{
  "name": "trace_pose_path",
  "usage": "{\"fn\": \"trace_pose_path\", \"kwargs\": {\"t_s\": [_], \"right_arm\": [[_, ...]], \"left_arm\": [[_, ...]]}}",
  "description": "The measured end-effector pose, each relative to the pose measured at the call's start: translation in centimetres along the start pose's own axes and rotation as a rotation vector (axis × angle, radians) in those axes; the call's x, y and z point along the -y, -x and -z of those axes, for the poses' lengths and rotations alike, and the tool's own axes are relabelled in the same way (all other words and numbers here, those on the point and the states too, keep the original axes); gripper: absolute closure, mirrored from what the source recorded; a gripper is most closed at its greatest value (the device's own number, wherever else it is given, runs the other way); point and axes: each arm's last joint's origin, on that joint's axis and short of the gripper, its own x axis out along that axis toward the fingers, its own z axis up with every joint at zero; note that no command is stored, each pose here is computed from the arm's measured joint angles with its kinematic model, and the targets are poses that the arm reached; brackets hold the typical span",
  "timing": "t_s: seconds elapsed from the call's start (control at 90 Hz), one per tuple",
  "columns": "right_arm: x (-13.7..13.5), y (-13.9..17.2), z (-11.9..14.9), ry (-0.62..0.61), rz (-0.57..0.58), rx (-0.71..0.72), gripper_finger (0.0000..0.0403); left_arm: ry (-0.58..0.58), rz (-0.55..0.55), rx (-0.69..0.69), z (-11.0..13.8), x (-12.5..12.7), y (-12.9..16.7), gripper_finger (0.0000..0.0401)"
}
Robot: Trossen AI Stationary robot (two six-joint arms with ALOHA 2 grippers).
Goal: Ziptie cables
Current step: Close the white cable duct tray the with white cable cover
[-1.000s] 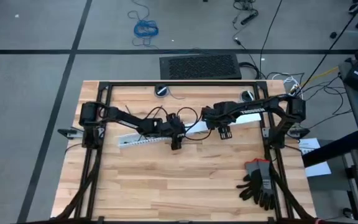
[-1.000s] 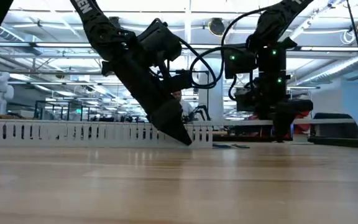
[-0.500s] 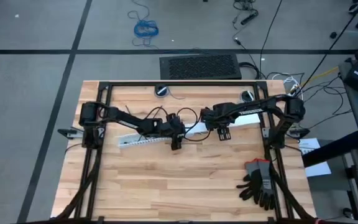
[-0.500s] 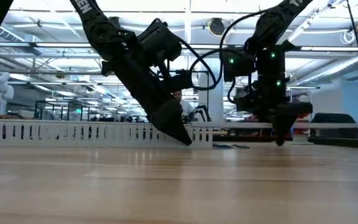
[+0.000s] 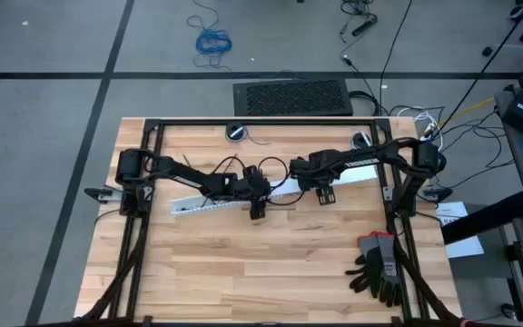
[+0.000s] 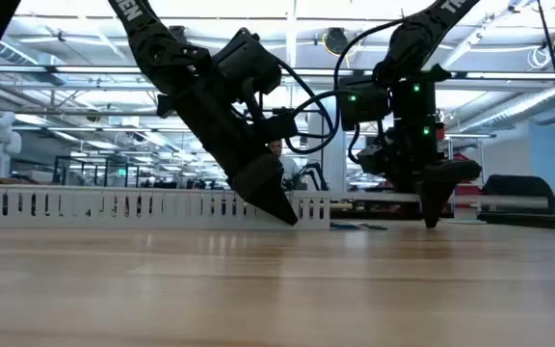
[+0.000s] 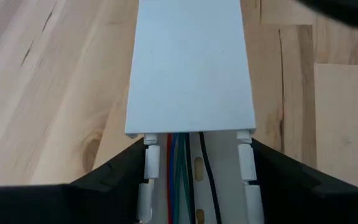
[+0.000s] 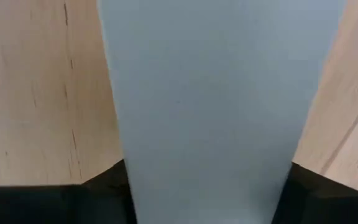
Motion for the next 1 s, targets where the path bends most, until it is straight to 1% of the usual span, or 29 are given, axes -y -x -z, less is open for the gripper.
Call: {"fn": "trace_pose_path", "kwargs": {"t_s": [0.3,0.367,0.511,0.667,0.778,1.0], "right_arm": [[0.0,0.4,0.1,-0.001,-0.009,-0.019,0.0158],[0.2,1.2,-0.2,-0.014,-0.016,-0.017,0.0158],[0.5,3.3,-1.1,-0.024,-0.069,0.016,0.0157],[0.8,4.9,-1.7,-0.008,-0.059,0.042,0.0156],[1.0,4.9,-1.9,0.003,-0.052,0.063,0.0156],[1.2,3.5,-1.7,-0.023,-0.080,0.099,0.0156]], "left_arm": [[-0.003,-0.001,0.000,0.0,0.0,0.0,0.0163],[-0.003,-0.001,0.000,0.0,0.0,0.0,0.0163],[0.000,-0.002,-0.003,0.0,0.0,0.0,0.0163],[0.003,-0.011,-0.005,0.0,0.0,0.0,0.0163],[0.002,-0.011,-0.007,0.1,-0.1,0.0,0.0163],[-0.006,-0.008,-0.012,0.1,0.0,0.0,0.0163]]}}
